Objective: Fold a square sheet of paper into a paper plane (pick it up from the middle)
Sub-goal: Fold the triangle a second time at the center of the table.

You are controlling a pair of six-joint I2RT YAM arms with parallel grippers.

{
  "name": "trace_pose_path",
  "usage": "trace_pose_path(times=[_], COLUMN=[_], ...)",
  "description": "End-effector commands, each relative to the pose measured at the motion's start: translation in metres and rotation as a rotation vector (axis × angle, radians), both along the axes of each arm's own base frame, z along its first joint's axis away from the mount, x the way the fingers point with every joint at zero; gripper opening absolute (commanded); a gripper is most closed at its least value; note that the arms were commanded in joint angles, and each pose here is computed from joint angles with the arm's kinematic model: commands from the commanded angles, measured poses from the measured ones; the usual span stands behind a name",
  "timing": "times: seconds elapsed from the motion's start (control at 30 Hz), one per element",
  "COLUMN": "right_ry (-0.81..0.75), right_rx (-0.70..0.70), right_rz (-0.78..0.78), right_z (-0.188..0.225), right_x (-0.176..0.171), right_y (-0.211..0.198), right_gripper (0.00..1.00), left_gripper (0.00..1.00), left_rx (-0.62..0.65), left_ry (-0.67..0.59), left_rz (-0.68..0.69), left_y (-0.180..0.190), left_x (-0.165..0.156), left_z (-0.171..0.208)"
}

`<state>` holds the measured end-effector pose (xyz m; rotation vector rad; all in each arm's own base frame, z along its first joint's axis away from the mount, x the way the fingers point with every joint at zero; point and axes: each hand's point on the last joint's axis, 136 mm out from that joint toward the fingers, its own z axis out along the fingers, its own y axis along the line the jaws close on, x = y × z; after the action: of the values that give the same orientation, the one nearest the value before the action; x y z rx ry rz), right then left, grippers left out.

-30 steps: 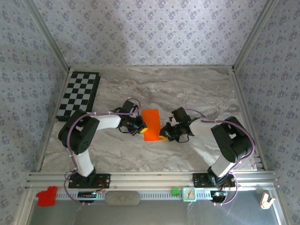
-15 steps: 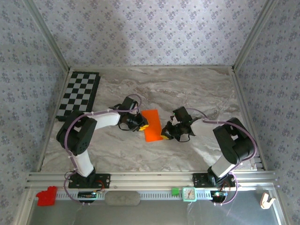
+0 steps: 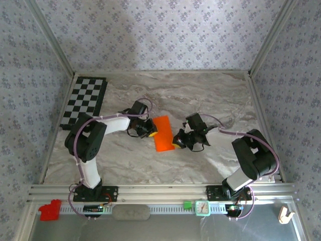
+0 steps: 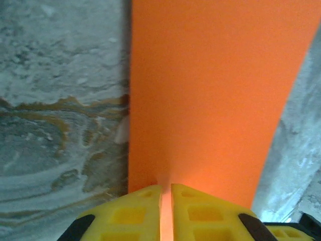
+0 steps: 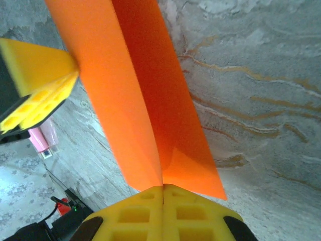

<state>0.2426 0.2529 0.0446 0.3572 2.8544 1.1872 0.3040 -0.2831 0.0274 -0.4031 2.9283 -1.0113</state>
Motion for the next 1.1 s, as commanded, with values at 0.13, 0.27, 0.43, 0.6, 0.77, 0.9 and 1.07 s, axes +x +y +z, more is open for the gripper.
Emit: trace_pose_path(times=[0.13,0.27,0.43,0.6,0.77,0.9,1.07], right_ry=[-0.070,-0.091,-0.110,-0.111,-0.109,-0.102,-0.094], right_rx=[0.058,0.074,0.074,0.063,0.044,0.026,0.008], right_rz=[0.084,0.089,0.079,0.074,0.072,0.067,0.068], right_z=[0.020,0.024,0.022,0.016,0.009,0.003,-0.003], right_x=[0.009,0.020,0.035,0.043,0.047,0.047,0.045], right_y=[0.028,0.040,0.053,0.060,0.064,0.064,0.063], right_gripper=[0.01,0.01,0.01,0.01,0.01,0.01,0.01], left_gripper=[0.13,0.12,0.12,0.12,0.12,0.12,0.14], left_rx=[0.052,0.061,0.067,0.070,0.065,0.042,0.032], left_ry=[0.044,0.054,0.058,0.056,0.046,0.013,-0.080], left_rz=[-0.021,-0.021,-0.022,-0.024,-0.025,-0.042,-0.060], left_y=[0.005,0.007,0.007,0.007,0.006,0.001,-0.002], left_x=[-0.007,-0.008,-0.008,-0.008,-0.007,-0.003,0.007], left_z=[-0.017,-0.021,-0.023,-0.021,-0.016,-0.004,0.021])
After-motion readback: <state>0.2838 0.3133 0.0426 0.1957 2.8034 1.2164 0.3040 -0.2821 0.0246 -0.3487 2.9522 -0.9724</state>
